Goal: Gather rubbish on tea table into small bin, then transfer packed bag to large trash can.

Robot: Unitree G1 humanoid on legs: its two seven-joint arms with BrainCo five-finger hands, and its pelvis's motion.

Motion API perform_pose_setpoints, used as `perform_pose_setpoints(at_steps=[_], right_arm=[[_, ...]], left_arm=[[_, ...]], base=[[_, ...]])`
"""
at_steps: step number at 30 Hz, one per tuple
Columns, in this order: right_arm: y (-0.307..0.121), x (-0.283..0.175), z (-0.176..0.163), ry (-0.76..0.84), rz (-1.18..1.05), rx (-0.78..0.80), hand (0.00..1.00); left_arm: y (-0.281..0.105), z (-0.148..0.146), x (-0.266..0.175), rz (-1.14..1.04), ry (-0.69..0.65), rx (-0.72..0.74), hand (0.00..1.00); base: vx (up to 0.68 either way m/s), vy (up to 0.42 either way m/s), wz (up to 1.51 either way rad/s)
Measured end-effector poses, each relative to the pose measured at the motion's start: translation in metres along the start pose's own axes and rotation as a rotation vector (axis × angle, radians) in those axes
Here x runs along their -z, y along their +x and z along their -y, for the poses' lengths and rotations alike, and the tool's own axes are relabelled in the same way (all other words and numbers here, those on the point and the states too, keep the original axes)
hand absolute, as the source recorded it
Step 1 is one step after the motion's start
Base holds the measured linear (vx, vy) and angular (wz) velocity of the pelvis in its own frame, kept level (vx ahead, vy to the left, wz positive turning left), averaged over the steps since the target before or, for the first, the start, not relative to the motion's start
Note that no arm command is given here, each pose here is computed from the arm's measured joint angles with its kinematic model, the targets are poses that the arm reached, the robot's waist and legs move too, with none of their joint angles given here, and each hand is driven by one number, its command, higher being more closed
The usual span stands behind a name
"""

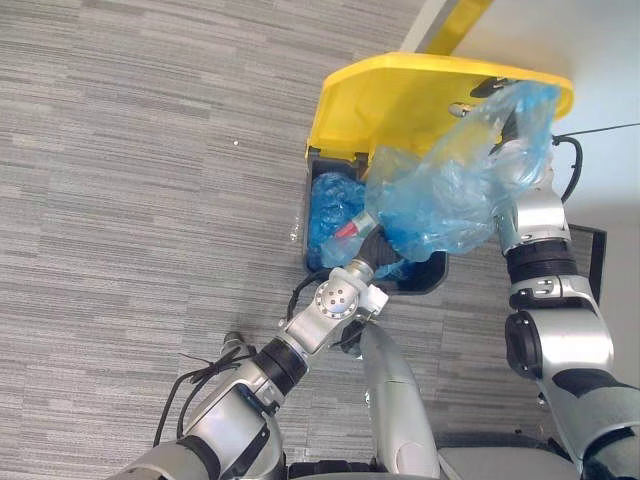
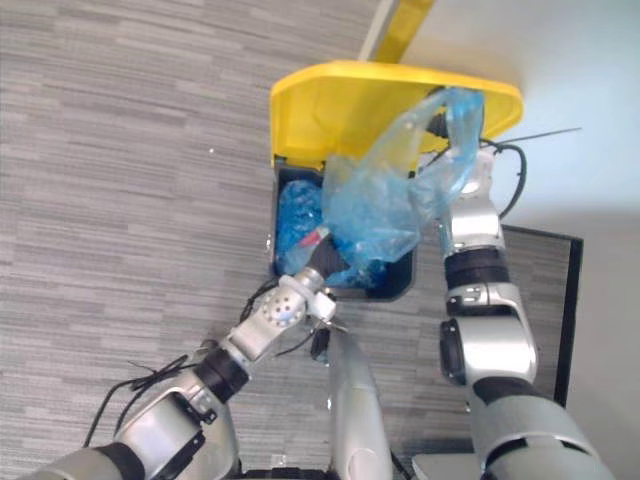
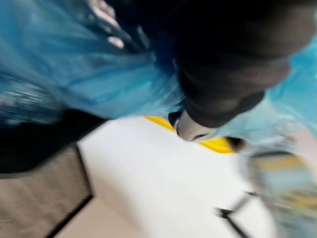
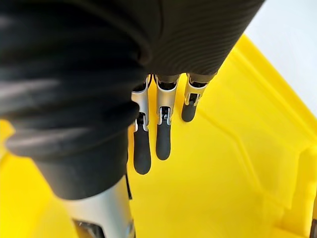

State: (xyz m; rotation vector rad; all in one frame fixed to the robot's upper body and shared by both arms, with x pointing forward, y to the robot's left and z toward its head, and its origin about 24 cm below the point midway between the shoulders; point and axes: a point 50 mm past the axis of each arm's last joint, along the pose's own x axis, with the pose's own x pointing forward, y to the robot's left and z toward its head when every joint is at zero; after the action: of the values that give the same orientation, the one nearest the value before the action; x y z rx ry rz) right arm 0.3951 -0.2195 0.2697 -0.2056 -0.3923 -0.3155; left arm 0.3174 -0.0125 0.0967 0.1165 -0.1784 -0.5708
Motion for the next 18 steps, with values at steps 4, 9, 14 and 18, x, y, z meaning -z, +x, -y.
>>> perform_pose_setpoints(at_steps=[4,9,14,18], right_arm=[[0.001,-0.018,-0.006,-0.003,0.067,0.007,0.00],[0.000,-0.033,-0.014,-0.012,0.140,-0.010,0.00],[-0.002,-0.036,-0.020,-0.049,0.166,-0.037,0.00],[-0.006,-0.040,-0.031,-0.073,0.197,-0.084,0.00]], left_arm=[[0.000,-0.017,0.012,-0.065,0.061,-0.058,1.00],[-0.003,-0.042,0.021,-0.124,0.137,-0.161,0.00],[0.001,-0.060,0.014,-0.125,0.222,-0.247,0.00],[0.004,-0.062,0.012,-0.129,0.334,-0.253,0.00]], base=[[-0.03,0.016,-0.12],[0.01,-0.003,-0.06],[0.00,-0.019,0.01],[-0.01,-0.037,0.00]])
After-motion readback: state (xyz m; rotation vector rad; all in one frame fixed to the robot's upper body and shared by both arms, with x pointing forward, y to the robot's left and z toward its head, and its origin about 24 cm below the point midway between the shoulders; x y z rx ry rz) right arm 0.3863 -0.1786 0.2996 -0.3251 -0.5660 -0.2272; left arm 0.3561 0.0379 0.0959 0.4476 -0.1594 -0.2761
